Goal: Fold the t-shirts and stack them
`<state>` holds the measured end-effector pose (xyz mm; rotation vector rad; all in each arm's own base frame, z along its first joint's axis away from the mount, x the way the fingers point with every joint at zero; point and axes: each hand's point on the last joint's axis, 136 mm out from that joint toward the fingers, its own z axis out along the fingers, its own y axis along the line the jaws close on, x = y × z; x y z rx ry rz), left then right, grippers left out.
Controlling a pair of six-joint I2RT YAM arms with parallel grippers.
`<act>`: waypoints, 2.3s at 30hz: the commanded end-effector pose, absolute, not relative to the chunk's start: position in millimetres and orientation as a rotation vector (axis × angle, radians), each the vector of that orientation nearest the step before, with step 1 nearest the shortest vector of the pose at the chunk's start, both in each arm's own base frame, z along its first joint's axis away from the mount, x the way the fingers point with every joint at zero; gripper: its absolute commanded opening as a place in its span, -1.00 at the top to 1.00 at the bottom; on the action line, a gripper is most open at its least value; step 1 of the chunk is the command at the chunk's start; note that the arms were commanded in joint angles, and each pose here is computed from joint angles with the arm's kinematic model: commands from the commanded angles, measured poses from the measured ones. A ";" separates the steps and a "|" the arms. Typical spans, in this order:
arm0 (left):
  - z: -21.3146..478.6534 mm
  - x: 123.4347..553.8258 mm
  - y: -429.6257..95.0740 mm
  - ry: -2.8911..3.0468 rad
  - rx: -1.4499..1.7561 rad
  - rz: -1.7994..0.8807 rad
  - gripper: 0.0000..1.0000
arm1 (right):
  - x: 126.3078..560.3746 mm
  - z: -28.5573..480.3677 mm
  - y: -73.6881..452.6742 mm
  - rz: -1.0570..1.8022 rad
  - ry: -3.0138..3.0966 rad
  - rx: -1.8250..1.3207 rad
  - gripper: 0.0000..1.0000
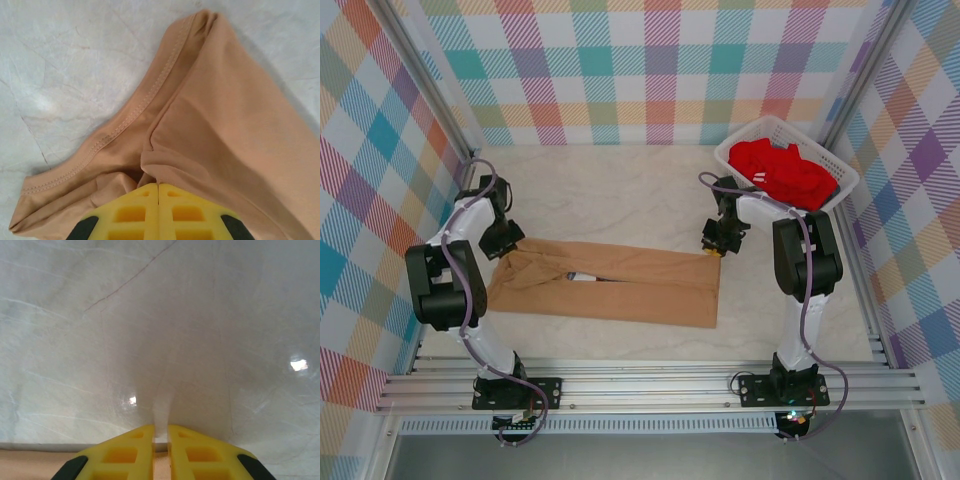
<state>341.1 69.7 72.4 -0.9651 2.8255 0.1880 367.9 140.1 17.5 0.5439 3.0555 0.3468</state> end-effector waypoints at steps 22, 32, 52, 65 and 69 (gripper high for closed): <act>84.8 308.1 72.7 2.830 -0.910 0.284 1.00 | 368.3 10.0 137.9 0.312 3.096 0.557 0.70; 45.5 290.4 68.2 2.952 -0.932 0.318 0.67 | 368.6 10.8 138.6 0.321 3.093 0.559 0.65; 69.7 330.8 -20.8 2.904 -0.690 0.009 0.19 | 369.4 19.0 139.6 0.342 3.073 0.543 0.62; 64.3 321.9 -28.2 2.938 -0.656 -0.035 0.90 | 367.6 15.7 140.0 0.345 3.075 0.557 0.63; 68.8 305.0 -32.5 2.959 -0.653 -0.054 0.93 | 368.3 15.1 140.1 0.345 3.076 0.558 0.63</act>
